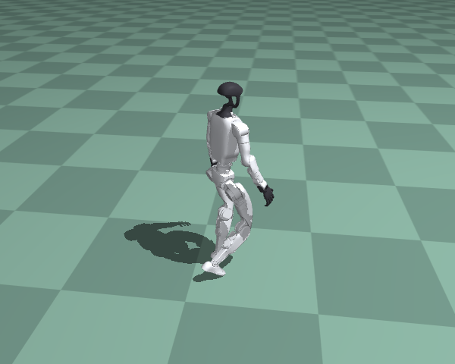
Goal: Walk
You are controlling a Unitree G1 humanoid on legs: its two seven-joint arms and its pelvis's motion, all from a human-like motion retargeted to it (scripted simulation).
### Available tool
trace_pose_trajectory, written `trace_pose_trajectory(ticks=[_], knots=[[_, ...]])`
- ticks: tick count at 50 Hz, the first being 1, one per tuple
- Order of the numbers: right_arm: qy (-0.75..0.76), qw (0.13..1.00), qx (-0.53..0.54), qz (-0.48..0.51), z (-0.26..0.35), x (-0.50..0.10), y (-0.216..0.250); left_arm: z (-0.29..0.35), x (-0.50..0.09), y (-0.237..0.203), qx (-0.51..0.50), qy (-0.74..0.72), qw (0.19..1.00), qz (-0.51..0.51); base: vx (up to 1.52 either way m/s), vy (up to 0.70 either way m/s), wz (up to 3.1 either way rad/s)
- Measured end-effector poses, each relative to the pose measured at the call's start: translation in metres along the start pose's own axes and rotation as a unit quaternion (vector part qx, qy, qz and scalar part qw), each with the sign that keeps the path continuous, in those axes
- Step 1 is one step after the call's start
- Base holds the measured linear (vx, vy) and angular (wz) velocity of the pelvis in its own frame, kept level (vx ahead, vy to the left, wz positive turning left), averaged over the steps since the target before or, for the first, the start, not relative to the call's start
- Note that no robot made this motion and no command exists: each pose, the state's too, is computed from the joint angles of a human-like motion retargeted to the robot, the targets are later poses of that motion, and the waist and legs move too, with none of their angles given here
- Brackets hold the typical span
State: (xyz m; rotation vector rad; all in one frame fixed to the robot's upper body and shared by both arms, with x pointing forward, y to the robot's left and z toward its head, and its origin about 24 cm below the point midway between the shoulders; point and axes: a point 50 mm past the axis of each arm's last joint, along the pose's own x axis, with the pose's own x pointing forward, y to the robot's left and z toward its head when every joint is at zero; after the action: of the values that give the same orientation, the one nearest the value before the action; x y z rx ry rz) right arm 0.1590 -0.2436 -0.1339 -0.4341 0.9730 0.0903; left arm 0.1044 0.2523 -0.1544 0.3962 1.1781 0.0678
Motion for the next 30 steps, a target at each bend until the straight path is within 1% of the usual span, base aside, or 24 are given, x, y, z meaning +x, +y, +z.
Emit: trace_pose_trajectory(ticks=[8, 20, 25, 30], knots=[[0.026, 0.999, 0.033, -0.002, -0.017, -0.004, 0.006, 0.024, 0.003, 0.009, -0.012, -0.03, 0.999, 0.028, 0.34, 0.0, -0.29], [0.126, 0.987, 0.095, 0.01, -0.069, -0.019, 0.028, 0.056, 0.003, 0.014, -0.02, -0.097, 0.994, 0.041, 0.38, -0.11, -0.2], [0.161, 0.98, 0.117, 0.009, -0.088, -0.028, 0.036, 0.054, 0.003, 0.006, -0.025, -0.097, 0.995, 0.029, 0.44, -0.14, -0.09], [0.175, 0.977, 0.121, 0.008, -0.098, -0.033, 0.042, 0.036, 0.002, -0.006, -0.03, -0.073, 0.997, 0.01, 0.42, -0.14, -0.21]])
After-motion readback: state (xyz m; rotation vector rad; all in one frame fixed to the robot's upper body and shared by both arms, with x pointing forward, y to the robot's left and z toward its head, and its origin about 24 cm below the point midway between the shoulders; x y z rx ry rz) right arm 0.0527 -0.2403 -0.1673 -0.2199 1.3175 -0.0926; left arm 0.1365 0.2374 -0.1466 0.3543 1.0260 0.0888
